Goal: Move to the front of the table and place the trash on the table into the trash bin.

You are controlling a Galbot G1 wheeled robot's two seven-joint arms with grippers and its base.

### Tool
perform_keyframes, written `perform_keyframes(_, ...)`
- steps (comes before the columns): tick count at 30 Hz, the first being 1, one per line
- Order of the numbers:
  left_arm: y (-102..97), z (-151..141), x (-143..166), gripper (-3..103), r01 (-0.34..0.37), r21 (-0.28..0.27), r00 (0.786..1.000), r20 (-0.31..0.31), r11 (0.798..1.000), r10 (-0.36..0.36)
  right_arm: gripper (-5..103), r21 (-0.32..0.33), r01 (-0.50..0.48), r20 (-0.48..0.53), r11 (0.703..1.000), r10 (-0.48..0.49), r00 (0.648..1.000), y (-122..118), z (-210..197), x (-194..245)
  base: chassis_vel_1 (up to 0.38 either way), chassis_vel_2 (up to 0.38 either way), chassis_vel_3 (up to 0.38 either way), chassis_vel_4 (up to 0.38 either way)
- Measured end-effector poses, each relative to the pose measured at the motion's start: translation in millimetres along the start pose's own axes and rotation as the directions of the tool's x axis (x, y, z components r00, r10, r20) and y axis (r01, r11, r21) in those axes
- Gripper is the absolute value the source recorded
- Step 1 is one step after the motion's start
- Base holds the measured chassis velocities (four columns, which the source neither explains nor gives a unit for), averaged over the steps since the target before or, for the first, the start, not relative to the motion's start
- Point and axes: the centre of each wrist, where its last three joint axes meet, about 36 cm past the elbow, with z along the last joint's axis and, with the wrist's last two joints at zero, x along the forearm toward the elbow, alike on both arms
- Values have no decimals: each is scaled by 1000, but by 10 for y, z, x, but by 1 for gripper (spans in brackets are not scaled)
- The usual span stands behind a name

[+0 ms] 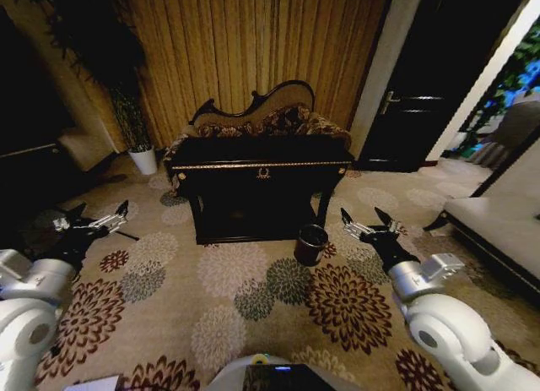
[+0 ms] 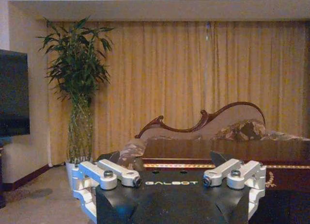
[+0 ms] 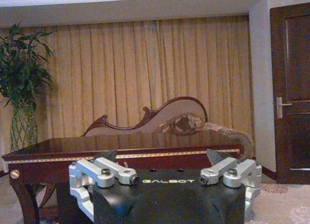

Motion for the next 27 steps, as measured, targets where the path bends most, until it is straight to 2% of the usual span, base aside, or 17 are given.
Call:
perform_keyframes(18,10,26,-16,100,-1,3,1000,-2,1000,1,100,3,-11,2,1000,11,1000,-5,105,-22,182,-182,-191,173)
perform_keyframes(27,11,44,-25,100,-1,7,1000,-3,1000,1,100,4,-15,1,1000,15,1000,-22,128,-39,6,-1,2,6)
